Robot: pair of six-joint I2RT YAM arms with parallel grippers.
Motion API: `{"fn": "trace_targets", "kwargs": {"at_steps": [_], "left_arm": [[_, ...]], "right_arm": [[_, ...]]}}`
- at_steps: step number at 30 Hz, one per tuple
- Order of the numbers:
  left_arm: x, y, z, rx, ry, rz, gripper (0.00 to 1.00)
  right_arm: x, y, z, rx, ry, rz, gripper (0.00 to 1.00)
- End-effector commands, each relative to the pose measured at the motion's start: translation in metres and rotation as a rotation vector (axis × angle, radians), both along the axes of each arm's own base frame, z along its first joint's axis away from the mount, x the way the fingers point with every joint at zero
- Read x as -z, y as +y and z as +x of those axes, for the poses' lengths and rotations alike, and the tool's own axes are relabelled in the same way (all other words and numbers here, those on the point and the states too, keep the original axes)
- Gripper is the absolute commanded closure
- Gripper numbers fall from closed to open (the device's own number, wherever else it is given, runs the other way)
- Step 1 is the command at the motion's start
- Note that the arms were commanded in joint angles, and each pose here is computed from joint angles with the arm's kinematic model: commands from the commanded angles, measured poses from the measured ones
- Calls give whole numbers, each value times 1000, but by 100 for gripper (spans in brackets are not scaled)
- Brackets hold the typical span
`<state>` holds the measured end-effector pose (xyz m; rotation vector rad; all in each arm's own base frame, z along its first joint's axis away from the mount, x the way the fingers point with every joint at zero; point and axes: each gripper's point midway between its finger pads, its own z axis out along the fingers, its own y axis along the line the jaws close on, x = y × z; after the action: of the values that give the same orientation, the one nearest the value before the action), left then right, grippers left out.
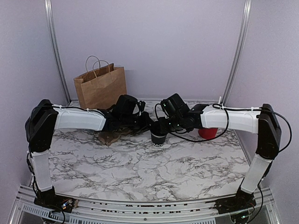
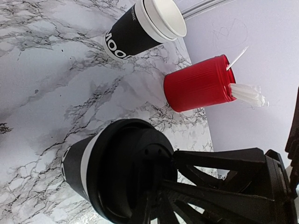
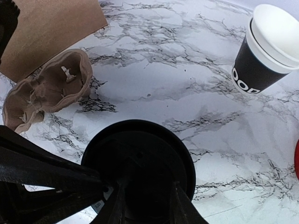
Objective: Pack the takeout coffee
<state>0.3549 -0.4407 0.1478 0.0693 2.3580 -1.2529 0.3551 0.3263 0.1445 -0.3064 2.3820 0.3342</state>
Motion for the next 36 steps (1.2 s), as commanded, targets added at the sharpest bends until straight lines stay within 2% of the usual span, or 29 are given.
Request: {"fn": "trace_targets", "kwargs": {"at_steps": [1, 4, 8, 13, 17, 19, 22, 31, 34, 36], "left_arm": [[-66, 2, 5, 22, -48, -76, 92], [-112, -4, 6, 48, -82, -207, 91], [-121, -7, 11, 38, -43, -298, 91], [-61, -16, 15, 39, 136, -401, 91], [13, -13, 14, 1, 255, -343, 92], [31, -9, 13, -11, 285, -330, 93], [8, -9, 15, -3, 239, -358, 92], [-124, -14, 26, 59, 56, -516, 90], [-136, -17, 29, 56, 48, -528, 90], [-124, -18, 33, 38, 77, -518, 90]], "right_arm": [[22, -9, -15, -1, 76, -50, 68], [22, -7, -15, -6, 78, -38, 68], [20, -7, -15, -5, 77, -23, 68], [20, -6, -15, -7, 82, -1, 68], [21, -7, -16, -6, 85, 0, 68], [22, -6, -17, -8, 88, -1, 68], [22, -7, -17, -7, 91, -1, 68], [22, -7, -18, -8, 90, 1, 68], [21, -7, -18, -6, 87, 4, 68], [20, -7, -17, -6, 85, 5, 68]]}}
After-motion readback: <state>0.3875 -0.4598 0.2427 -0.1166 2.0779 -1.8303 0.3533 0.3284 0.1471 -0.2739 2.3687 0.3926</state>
